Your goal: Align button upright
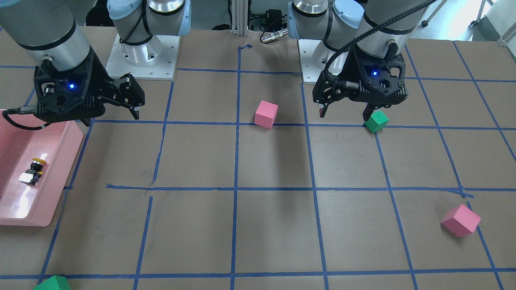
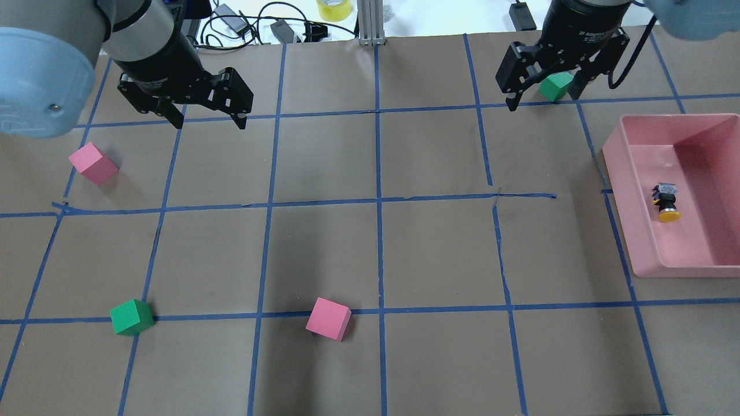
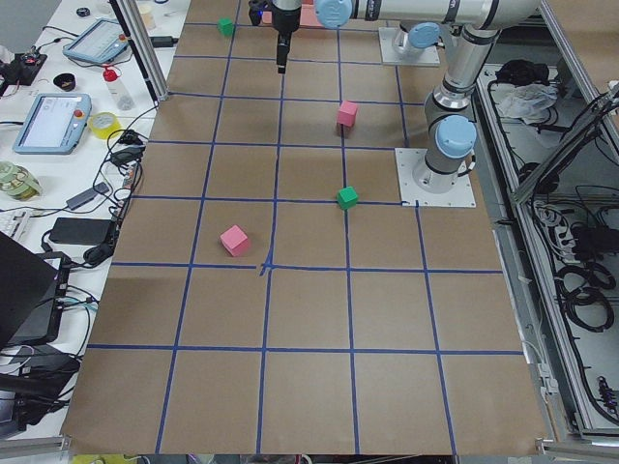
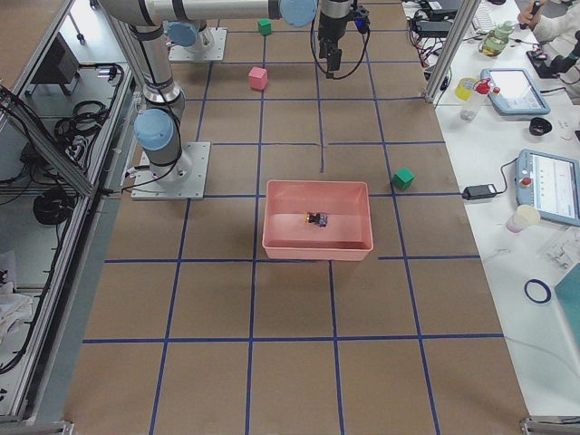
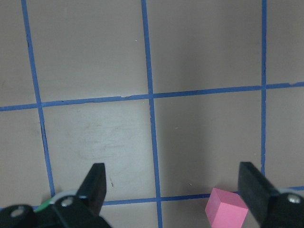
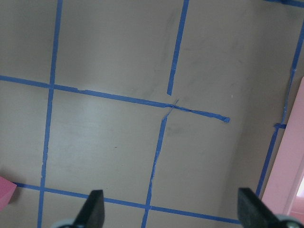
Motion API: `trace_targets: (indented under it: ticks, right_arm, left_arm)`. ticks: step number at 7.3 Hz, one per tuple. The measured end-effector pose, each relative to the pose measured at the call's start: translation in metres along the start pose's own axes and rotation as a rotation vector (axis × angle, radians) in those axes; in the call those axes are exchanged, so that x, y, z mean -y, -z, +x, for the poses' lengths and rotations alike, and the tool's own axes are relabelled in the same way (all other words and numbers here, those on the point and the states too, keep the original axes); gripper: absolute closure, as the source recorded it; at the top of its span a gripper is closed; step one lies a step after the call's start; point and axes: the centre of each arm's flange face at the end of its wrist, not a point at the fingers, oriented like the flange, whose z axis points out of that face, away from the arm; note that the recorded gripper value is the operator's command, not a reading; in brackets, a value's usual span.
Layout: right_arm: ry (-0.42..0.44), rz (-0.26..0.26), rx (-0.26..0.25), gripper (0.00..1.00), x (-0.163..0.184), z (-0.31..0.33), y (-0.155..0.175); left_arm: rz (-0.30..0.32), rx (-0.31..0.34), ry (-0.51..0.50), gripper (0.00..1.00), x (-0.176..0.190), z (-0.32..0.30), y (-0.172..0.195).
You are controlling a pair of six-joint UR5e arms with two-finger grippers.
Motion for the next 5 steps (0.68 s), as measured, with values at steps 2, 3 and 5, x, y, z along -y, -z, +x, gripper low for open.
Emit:
trace_targets:
  ticks: [2,3,5]
  right_arm:
    - [0.0,-0.003,0.007,0.0,-0.0002,-0.0007,-0.0006]
    - [-0.002,-0.007,0.011,0.0,-0.0001,-0.001,-0.0017]
    - [-0.003,-0.012,0.012,0.0,0.0007,0.0001,-0.0035]
  left_arm:
    - [0.0,0.0,0.0,0.0,0.0001,-0.0001,0.0]
    - [0.0,0.0,0.001,0.0,0.0001,-0.0003,0.0]
    - [0.001,0.0,0.0,0.0,0.0001,-0.0002,0.0]
